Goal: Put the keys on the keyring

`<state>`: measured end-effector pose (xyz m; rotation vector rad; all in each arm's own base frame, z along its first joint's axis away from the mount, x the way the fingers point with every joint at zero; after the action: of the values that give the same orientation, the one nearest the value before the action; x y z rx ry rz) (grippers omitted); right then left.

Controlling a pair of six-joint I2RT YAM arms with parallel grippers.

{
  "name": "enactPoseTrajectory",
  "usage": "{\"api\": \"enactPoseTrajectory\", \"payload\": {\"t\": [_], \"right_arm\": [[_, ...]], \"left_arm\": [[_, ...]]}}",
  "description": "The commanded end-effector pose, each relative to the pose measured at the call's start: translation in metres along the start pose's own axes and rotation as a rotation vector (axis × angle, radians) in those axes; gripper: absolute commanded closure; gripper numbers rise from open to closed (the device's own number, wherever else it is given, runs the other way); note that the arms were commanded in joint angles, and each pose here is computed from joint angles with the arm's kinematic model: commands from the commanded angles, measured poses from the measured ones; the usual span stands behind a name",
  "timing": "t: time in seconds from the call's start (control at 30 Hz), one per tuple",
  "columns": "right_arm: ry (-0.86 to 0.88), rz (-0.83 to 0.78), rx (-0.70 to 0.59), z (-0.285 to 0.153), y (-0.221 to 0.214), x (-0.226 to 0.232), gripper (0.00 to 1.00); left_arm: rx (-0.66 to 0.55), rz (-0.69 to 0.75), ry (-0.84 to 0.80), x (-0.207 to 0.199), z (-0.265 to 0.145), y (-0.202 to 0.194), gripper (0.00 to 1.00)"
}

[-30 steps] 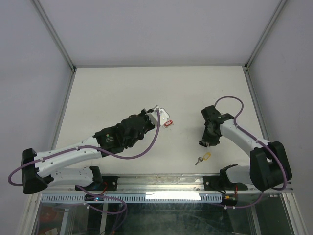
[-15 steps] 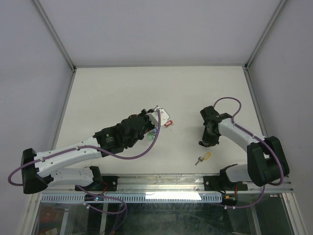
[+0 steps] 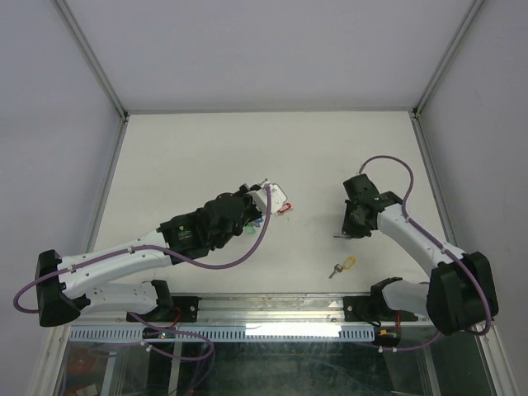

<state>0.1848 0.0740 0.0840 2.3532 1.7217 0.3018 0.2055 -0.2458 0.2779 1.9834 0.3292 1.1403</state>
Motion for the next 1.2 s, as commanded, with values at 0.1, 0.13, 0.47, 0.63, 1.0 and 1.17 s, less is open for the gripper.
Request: {"api": "enactPoseTrajectory", "payload": {"t": [0.1,0.13,0.47,0.63,1.0,1.17], "right_arm": [[0.438,-0.170,-0.349,-0.085,0.055,0.049,1.00],[0.483,-0.206,-0.397,-0.095,0.058,0.052,1.00],[0.796,-0.500,-0.729,-0.167,0.072,0.078,1.00],[0.880,-0.658,-0.802,-0.180,0.071,0.089,1.00],[1.008,-0.910,-0.906,-0.200,0.059,0.097,1.00],[0.999,-0.993,-0.954,-0.205,0.058,0.096,1.00]], "left_arm": [[-0.176,-0.027,-0.101,-0.008,-0.003,0.033,1.00],[-0.192,-0.018,-0.122,-0.010,-0.004,0.035,1.00],[-0.324,0.050,-0.205,-0.020,-0.009,0.048,1.00],[-0.443,0.157,-0.190,-0.017,-0.018,0.055,1.00],[-0.489,0.287,-0.192,-0.029,-0.011,0.051,1.00],[-0.559,0.348,-0.152,-0.030,-0.016,0.044,1.00]]}}
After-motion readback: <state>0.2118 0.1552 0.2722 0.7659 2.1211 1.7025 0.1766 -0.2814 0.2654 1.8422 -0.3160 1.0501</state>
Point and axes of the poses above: each gripper's point midway between its finger pads, its own z axis out along the fingers, its own x axis along the line the jaws close on, y = z × x, the point moved 4 cm from there along -z, back along the fingers, and after that the axes turned 5 degrees about z, right-handed, at the moved point
